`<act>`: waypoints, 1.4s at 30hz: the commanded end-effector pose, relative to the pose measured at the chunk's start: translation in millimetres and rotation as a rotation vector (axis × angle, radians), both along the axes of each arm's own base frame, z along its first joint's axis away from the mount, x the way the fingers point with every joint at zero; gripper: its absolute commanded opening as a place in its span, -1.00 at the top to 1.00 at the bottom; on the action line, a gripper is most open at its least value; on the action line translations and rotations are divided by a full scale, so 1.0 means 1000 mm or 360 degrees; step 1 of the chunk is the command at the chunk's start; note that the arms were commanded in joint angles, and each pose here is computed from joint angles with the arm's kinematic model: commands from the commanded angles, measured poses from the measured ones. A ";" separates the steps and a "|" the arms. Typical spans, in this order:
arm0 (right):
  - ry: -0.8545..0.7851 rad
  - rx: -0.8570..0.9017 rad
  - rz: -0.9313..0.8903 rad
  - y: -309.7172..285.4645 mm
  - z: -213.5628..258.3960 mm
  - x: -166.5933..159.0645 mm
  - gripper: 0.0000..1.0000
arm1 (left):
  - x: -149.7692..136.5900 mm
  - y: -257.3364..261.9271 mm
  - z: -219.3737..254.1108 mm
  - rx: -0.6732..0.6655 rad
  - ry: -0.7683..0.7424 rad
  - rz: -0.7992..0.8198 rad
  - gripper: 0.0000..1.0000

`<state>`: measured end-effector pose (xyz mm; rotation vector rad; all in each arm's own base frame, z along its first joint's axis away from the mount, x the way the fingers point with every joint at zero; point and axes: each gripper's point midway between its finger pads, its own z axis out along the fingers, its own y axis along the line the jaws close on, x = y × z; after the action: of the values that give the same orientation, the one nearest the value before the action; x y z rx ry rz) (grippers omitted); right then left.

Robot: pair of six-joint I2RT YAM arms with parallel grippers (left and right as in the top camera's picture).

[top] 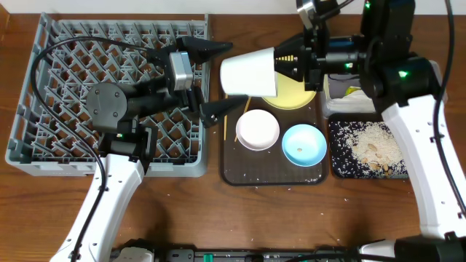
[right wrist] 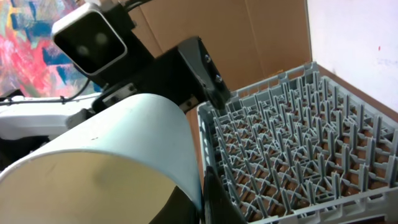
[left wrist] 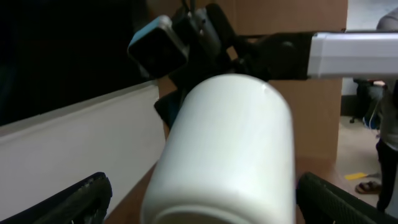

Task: Sort waste into correct bins and load items into the dishwasher
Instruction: 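Carry the white cup left toward the left gripper above the rack, then grasp the white cup with the left gripper and open the right gripper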

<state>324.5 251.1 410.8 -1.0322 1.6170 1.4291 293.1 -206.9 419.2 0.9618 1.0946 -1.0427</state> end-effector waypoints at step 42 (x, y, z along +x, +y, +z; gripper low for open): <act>-0.0069 0.0075 0.0208 0.026 0.006 -0.016 0.97 | 0.002 0.001 0.004 -0.0026 0.0093 -0.0008 -0.29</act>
<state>323.7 270.4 412.8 -1.1035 1.5343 1.4514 289.2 -208.7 415.0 0.9609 1.1390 -1.1122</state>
